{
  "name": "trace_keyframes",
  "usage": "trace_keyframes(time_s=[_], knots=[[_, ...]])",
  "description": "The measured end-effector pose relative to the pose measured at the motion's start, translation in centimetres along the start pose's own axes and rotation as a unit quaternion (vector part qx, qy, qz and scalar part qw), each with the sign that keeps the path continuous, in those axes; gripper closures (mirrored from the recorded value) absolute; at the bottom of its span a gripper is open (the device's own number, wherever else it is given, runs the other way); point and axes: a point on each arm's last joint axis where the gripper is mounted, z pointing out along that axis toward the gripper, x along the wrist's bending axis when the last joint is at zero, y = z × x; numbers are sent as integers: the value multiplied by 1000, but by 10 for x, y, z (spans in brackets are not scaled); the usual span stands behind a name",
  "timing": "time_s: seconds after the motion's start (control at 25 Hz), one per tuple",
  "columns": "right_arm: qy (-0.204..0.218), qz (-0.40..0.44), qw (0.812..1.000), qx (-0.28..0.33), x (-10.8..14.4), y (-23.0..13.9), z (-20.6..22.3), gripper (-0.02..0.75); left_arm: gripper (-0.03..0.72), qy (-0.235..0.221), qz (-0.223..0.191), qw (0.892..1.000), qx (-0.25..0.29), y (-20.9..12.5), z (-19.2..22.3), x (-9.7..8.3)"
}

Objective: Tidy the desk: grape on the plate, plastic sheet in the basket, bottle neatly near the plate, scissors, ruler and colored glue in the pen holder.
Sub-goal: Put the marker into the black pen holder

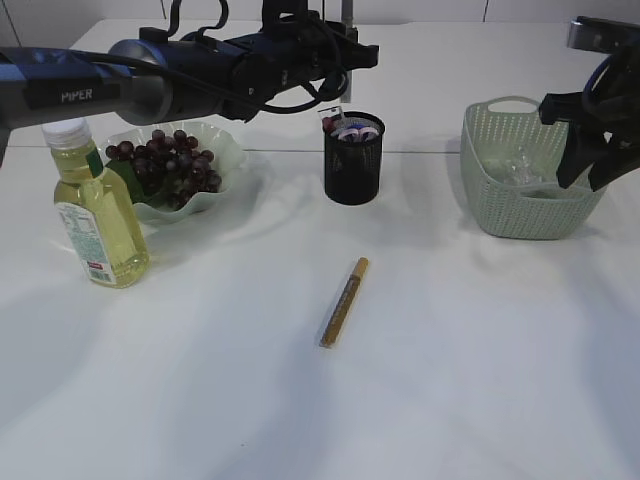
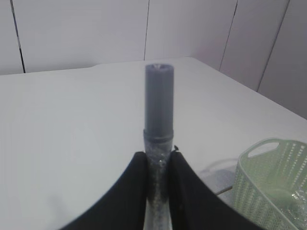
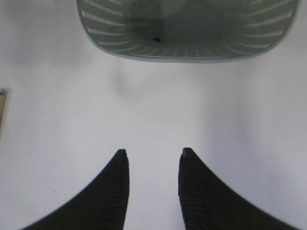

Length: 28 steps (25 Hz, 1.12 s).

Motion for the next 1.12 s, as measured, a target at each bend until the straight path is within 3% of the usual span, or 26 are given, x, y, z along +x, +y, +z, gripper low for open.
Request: trace_keyframes(time_s=[1.12], knots=[[0,0,1000,0,0,0,0,446,523,0,-5,1000,0,0,0,-1]])
